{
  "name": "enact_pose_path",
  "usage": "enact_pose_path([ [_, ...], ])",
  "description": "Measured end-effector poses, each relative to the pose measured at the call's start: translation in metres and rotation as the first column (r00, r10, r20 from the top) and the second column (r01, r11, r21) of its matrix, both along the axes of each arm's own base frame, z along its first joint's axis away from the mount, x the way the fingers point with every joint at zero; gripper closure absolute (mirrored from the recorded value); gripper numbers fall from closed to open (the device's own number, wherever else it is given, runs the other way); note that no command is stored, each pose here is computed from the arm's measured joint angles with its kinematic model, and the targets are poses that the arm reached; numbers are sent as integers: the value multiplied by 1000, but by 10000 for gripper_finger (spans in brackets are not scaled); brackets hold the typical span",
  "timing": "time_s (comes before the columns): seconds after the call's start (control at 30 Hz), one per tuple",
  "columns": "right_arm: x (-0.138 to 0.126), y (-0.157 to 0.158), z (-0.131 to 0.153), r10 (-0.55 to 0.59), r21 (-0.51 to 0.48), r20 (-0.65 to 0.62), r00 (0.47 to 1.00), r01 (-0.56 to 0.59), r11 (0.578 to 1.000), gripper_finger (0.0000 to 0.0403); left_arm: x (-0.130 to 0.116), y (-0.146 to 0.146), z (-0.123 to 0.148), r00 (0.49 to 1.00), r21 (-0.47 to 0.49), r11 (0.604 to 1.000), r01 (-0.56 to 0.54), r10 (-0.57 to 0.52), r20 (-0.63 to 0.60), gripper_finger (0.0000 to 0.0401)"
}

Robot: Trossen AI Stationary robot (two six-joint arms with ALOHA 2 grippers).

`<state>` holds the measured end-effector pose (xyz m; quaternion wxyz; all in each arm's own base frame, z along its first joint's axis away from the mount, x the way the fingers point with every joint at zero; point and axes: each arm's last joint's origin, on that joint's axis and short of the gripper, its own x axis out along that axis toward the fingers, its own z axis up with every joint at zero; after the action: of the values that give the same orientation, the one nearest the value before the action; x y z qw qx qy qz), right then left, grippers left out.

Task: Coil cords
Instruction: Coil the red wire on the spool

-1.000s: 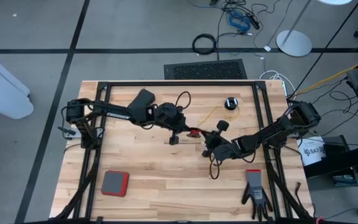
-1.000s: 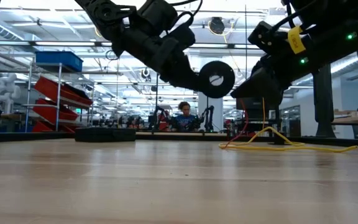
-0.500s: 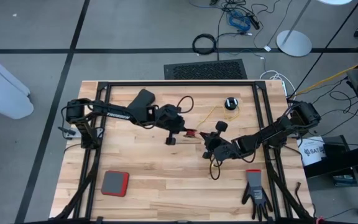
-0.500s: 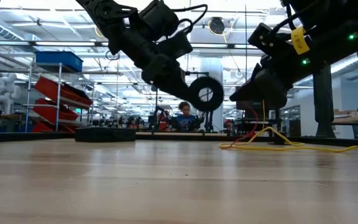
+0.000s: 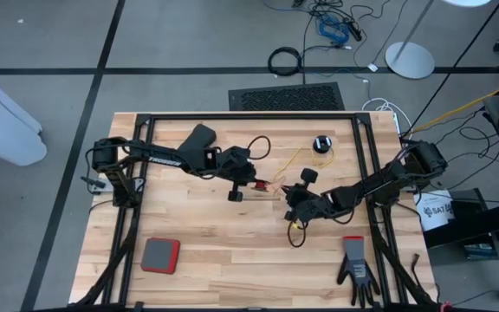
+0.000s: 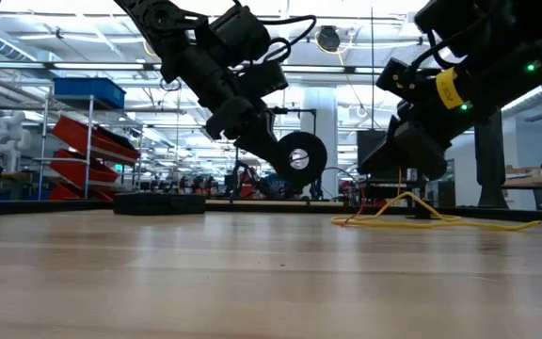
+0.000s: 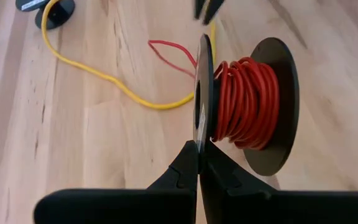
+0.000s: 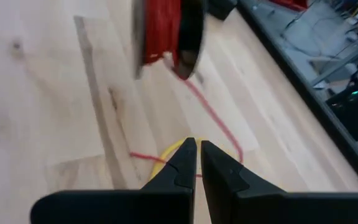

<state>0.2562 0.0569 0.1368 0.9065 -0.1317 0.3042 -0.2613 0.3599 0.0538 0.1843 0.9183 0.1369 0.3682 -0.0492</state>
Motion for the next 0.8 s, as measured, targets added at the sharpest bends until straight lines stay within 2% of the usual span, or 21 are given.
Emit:
enact_pose_path([
  [0.13, -2, 0, -2, -14, 21, -14, 1000, 14, 1000, 390, -1, 0, -1, 1000, 13, 1000, -7, 7, -11, 397],
  [0.37, -10, -3, -8, -105, 50, -38, 994, 106, 993, 373, -1, 0, -1, 1000, 11, 1000, -6, 6, -24, 397],
  [0.6, -10, -15, -12, -156, 110, 55, 986, 150, 983, 324, -1, 0, -1, 1000, 13, 1000, -5, 5, -22, 397],
  [0.8, -19, -33, -24, -189, 223, 141, 972, 155, 962, 294, -1, -1, -1, 1000, 12, 1000, -1, 1, -22, 397],
])
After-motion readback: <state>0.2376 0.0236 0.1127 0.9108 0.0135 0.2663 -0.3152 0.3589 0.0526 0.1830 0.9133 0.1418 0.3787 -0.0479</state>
